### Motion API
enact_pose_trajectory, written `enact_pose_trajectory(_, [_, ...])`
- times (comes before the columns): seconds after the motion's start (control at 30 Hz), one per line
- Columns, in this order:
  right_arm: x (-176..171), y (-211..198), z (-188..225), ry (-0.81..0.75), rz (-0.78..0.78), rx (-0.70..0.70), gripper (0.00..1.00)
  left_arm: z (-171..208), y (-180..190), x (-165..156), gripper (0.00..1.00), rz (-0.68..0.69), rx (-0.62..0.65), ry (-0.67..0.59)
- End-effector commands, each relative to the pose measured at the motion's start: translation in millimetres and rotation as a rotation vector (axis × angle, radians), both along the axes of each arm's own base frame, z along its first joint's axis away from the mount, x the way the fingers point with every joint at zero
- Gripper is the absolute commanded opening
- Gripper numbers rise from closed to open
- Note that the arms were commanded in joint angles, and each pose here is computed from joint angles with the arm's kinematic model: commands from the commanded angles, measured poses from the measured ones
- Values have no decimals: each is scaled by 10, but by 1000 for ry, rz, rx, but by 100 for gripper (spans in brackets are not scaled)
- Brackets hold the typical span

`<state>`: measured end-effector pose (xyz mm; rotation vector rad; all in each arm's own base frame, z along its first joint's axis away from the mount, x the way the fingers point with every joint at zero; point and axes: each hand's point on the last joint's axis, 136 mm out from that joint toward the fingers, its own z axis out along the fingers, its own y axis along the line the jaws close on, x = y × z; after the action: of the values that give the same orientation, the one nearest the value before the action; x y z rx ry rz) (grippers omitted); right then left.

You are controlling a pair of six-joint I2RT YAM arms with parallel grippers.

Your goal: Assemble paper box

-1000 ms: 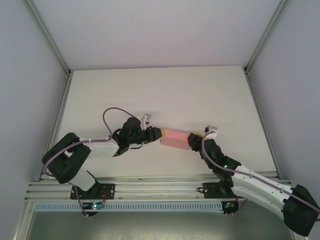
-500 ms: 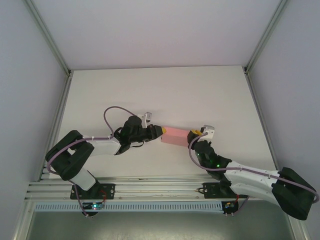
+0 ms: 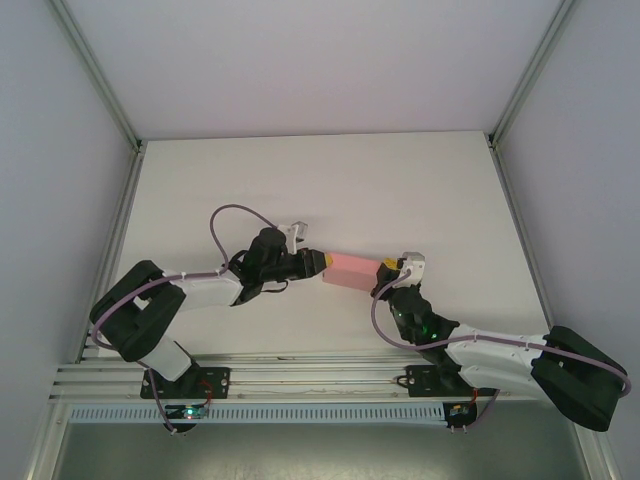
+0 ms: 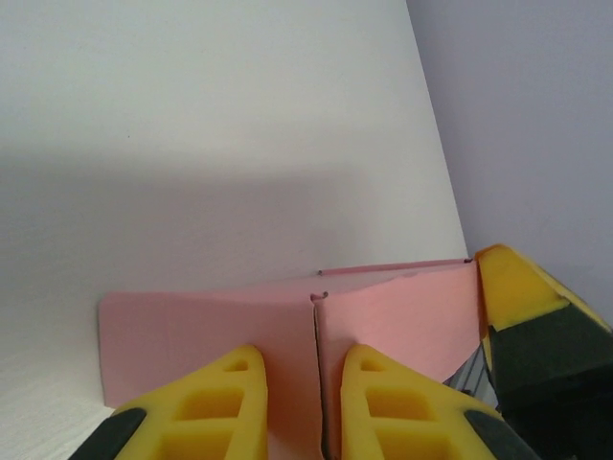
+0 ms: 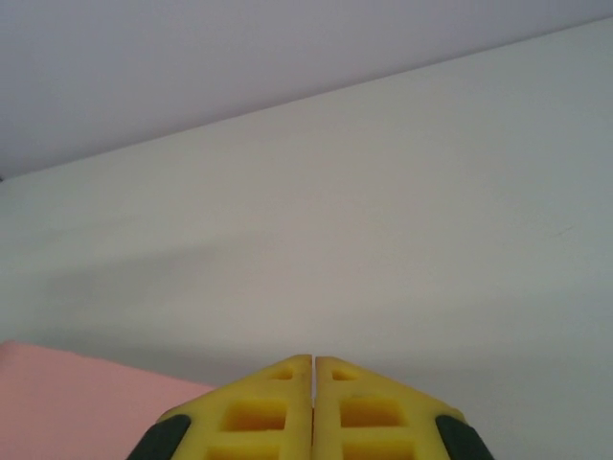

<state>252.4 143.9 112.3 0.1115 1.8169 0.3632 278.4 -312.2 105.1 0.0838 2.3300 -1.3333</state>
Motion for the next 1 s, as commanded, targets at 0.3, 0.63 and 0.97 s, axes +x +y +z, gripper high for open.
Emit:
enact_pose_trajectory(0.3, [-399,40,-676,265,193,-205,17,-568,140,-421,0,-131,246,133])
enact_pose_trajectory(0.63, [-209,-84,-228,254,111,-36,42,-330,37,-236,38,-127,283,122])
enact_pose_trajectory(0.97, [-101,-27,-114,317,130,-8,59,-8,3,-46,68,-97,301,37])
